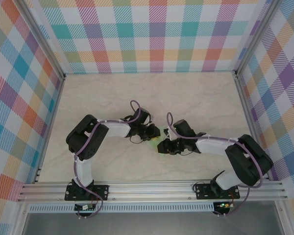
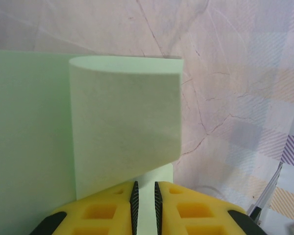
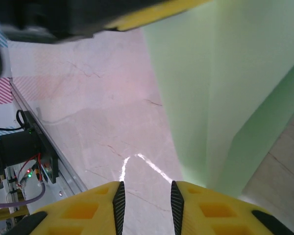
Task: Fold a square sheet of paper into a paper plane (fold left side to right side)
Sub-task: Fourth fold the wing at the center of the table.
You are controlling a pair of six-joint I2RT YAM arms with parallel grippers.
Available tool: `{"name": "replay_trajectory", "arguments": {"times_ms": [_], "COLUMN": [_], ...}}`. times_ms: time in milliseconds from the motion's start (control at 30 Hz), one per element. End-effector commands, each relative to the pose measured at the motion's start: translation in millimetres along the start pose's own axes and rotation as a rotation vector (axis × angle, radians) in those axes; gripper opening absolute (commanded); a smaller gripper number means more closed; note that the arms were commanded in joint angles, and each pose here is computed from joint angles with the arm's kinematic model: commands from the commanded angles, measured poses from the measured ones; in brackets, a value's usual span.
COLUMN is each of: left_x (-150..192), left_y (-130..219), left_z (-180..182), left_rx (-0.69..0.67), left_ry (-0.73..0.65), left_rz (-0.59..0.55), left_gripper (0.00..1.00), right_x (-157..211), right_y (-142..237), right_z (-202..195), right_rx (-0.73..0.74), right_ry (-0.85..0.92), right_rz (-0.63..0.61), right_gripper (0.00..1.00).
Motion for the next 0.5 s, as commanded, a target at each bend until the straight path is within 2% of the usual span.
{"name": "replay_trajectory", "arguments": {"times_ms": [0,200,467], "left_x": [13,14,13], "left_y": [-5,-4,-4], "left_z": [30,30,30], "left_rx": [-0.131,-0.132,-0.129], "left_ry": [0.052,0.052,0.049], "left_rz": [0.031,0.031,0.029], "left_gripper": [0.19,0.19,0.19], "right_x": [2,-13,-18], "right_y": [5,-1,-14], "right_z": [1,0,-8], "right_rx": [0.030,-0.017,-0.023], "right_ry": [0.010,-0.007,-0.027], "right_rz": [-0.016,-0.056,-0.029], "right_gripper": [0.36,0.39,0.39]}}
Point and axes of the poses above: each hand's point on the last joint's axis, 136 mm out from that joint toward the fingers, its own y axis back along the fingers, its own z axis along the line the jaws close on, x = y × z, the point moved 9 cm from there along y, back along the fingers, and after that the axes turned 11 degrees about y, right-handed, at the moved point
